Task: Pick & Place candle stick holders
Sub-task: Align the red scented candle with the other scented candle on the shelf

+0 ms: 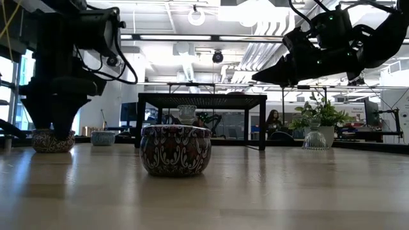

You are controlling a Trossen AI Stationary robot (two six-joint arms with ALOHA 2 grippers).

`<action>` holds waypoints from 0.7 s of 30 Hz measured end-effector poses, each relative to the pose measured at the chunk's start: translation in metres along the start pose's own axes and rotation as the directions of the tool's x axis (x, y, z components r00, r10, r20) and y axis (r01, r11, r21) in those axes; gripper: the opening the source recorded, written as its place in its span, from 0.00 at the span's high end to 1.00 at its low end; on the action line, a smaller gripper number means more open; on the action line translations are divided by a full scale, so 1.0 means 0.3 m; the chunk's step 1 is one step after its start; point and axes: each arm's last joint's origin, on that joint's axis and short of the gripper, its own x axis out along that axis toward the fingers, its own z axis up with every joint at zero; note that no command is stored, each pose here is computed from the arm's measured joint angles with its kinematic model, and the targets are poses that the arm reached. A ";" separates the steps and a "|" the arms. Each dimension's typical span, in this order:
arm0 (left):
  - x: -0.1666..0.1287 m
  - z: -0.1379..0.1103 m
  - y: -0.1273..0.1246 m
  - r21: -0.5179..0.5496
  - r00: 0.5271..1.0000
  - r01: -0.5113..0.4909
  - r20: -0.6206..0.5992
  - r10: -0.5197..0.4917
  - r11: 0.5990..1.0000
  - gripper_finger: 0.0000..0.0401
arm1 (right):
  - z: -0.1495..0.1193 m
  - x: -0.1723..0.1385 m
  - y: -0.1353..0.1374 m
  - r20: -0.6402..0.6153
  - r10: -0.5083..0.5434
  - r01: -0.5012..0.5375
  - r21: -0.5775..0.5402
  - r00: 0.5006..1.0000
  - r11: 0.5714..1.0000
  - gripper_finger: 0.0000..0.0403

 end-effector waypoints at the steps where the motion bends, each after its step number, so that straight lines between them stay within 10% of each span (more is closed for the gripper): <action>1: 0.004 0.001 -0.002 -0.001 1.000 0.010 0.007 -0.010 1.000 0.07 | 0.000 0.000 0.000 0.000 0.000 0.000 0.000 1.000 1.000 1.00; 21: -0.006 -0.001 0.003 -0.021 1.000 -0.015 -0.011 0.014 1.000 0.30 | -0.036 -0.001 0.010 -0.111 0.029 -0.024 0.045 0.993 0.999 1.00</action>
